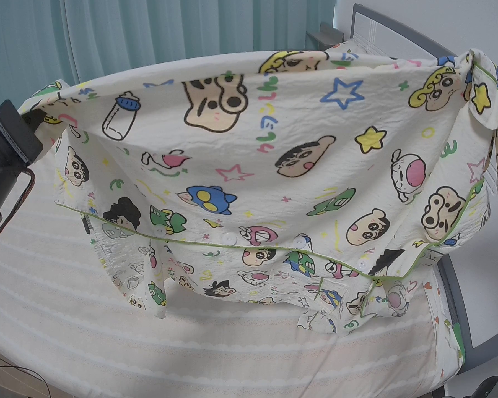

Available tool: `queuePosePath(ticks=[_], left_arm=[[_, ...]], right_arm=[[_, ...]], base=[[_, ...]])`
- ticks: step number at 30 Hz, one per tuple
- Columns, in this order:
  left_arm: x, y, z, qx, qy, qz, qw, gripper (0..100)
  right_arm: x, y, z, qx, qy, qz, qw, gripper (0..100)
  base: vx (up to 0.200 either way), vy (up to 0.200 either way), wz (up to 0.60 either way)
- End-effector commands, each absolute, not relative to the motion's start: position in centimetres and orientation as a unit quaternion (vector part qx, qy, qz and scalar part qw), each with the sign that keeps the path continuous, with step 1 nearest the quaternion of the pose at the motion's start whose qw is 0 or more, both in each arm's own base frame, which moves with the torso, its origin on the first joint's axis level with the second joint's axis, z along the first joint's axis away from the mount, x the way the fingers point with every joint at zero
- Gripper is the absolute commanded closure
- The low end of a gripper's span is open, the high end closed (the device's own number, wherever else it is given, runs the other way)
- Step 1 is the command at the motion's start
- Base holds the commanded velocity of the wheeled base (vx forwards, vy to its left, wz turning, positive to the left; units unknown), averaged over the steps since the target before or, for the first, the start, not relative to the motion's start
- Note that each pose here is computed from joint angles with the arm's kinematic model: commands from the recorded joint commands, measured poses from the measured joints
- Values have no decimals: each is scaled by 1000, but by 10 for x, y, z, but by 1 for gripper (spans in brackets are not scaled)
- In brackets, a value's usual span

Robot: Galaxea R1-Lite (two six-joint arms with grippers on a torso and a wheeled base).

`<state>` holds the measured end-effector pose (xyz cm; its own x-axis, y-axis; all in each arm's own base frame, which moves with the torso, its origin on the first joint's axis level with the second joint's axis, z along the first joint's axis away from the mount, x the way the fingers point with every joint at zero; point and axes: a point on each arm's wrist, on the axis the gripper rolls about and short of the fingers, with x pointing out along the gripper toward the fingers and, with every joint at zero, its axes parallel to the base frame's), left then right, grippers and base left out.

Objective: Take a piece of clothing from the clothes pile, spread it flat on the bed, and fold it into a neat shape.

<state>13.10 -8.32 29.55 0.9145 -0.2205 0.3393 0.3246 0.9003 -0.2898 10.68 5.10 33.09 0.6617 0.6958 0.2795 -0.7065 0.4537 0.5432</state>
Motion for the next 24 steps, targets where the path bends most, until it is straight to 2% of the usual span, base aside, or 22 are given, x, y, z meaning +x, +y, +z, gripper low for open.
queuePosePath(ticks=[1, 17, 24], left_arm=[[131, -83, 291, -168, -144, -140, 965, 100], [129, -82, 287, -167, -141, -136, 966, 100], [129, -81, 280, -161, -132, -127, 970, 100]], right_arm=[[104, 50, 333, 322, -13, 415, 851, 100], [99, 49, 333, 321, -18, 417, 850, 100], [95, 47, 334, 318, -21, 424, 847, 100]], base=[[0, 0, 0], [-188, 0, 0], [0, 0, 0]])
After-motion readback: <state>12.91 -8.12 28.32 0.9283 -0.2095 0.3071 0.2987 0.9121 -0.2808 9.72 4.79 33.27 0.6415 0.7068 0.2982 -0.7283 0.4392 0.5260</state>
